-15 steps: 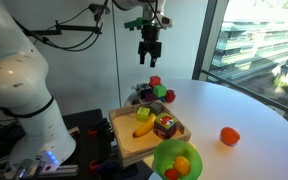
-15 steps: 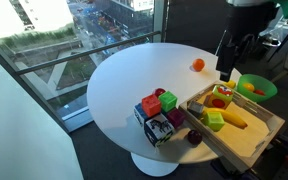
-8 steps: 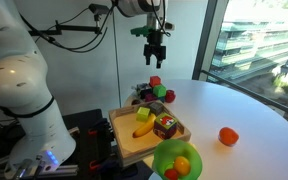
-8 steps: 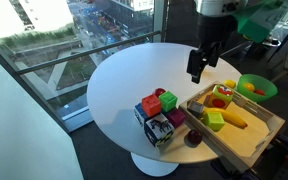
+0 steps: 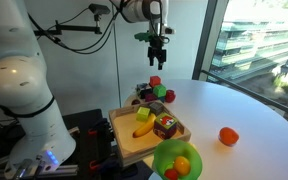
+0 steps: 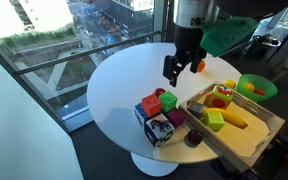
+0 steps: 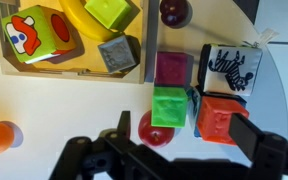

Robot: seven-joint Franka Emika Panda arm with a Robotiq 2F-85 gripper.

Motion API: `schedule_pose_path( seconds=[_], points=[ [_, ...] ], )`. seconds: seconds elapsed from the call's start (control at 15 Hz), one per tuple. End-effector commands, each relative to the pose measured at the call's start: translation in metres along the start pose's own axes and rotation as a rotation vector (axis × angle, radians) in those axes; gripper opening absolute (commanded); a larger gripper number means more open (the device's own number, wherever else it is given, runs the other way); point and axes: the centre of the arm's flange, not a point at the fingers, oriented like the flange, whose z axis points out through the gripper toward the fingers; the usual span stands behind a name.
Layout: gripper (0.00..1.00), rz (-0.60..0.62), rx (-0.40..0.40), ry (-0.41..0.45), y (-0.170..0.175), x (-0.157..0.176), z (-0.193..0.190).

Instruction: Put the orange toy block in the box

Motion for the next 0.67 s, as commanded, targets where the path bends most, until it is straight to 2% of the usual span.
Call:
schedule_pose_path(
  seconds=[0.0,0.27,0.6],
  points=[
    [1.0,0.052,-0.008,0.032,-0.023,0.019,0.011],
    [1.0,0.076,0.016,0.051,-0.04,0.03,0.032],
    [1.0,0.084,0.082,0.045,-0.046,0.042,0.049]
  ],
)
